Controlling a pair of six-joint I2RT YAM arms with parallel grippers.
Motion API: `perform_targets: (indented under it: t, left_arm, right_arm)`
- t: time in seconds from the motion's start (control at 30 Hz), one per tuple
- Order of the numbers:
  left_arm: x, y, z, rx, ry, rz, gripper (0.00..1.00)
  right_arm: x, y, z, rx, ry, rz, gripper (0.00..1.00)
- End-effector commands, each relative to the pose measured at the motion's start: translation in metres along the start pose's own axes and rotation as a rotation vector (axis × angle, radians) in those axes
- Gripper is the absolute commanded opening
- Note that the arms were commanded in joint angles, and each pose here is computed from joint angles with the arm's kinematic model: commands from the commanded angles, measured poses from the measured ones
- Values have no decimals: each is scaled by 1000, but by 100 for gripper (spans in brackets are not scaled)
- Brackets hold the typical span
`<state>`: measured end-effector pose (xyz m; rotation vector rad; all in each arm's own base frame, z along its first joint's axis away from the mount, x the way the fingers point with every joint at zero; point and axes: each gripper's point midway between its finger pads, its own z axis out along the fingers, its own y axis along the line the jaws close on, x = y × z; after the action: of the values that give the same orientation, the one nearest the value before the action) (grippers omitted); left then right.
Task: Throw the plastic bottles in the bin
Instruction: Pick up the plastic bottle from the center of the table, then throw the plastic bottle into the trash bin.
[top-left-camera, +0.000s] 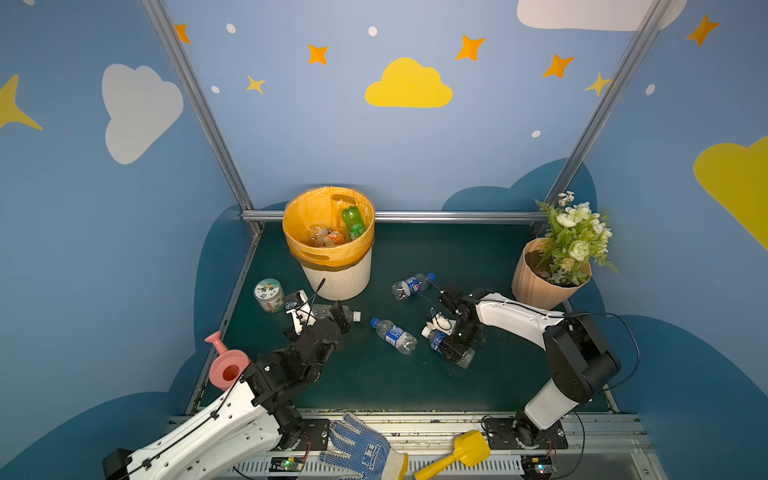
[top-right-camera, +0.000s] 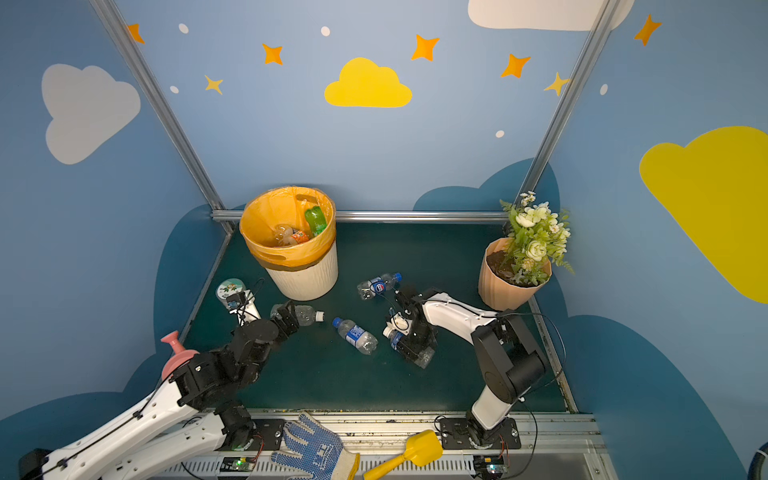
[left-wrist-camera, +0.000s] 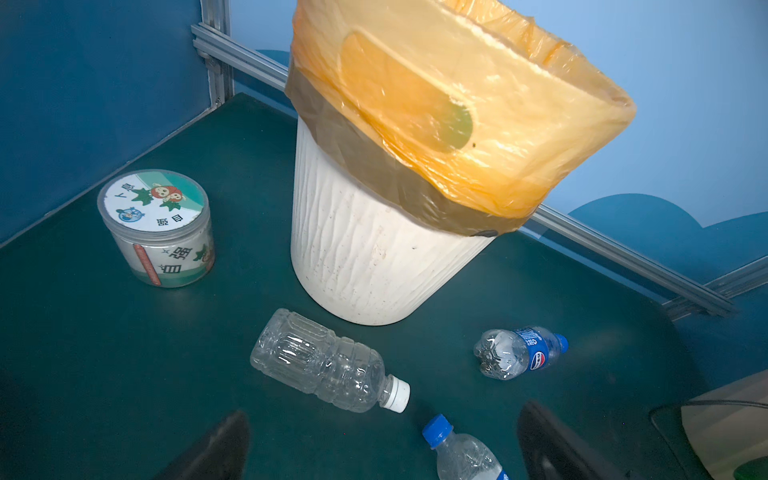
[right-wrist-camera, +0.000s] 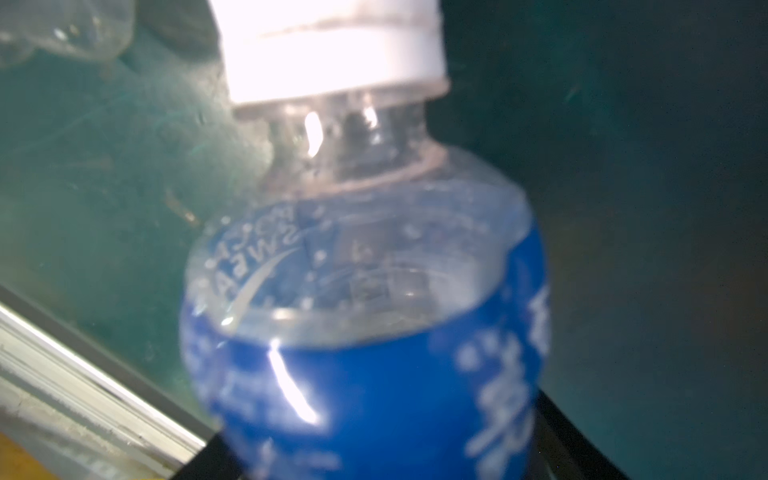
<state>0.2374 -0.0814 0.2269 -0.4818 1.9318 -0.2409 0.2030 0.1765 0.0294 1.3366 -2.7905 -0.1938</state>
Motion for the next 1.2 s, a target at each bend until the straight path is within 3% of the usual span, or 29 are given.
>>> perform_targets:
  t: [0.0,0.23,0.4,0.6,0.77,1.03,1.17]
  left_arm:
    - [-4,8,-2,-33,-18,5,100]
    - [-3,5,0,-30,-10,4,100]
    - [-4,9,0,-43,-19,-10,100]
    - [1,28,-1,-76,-25,-56,100]
    - [2,50,-1,-131,-3,-83,100]
    - [8,65,3,-159,45,-144,100]
    - [14,63,7,-169,79,-133,100]
  right_arm:
    - [-11,-6,-8,42,-55,23,66]
    - [-30,-9,-41,53,-205,69,43]
    - [-46,-12,-86,60,-374,116,45]
    - [-67,-21,-194,144,-751,183,43]
    - [-84,-12,-306,178,-1171,140,45]
    - [-146,20,-428,-58,-1530,50,43]
    - [-202,35,-459,-231,-1596,2,43]
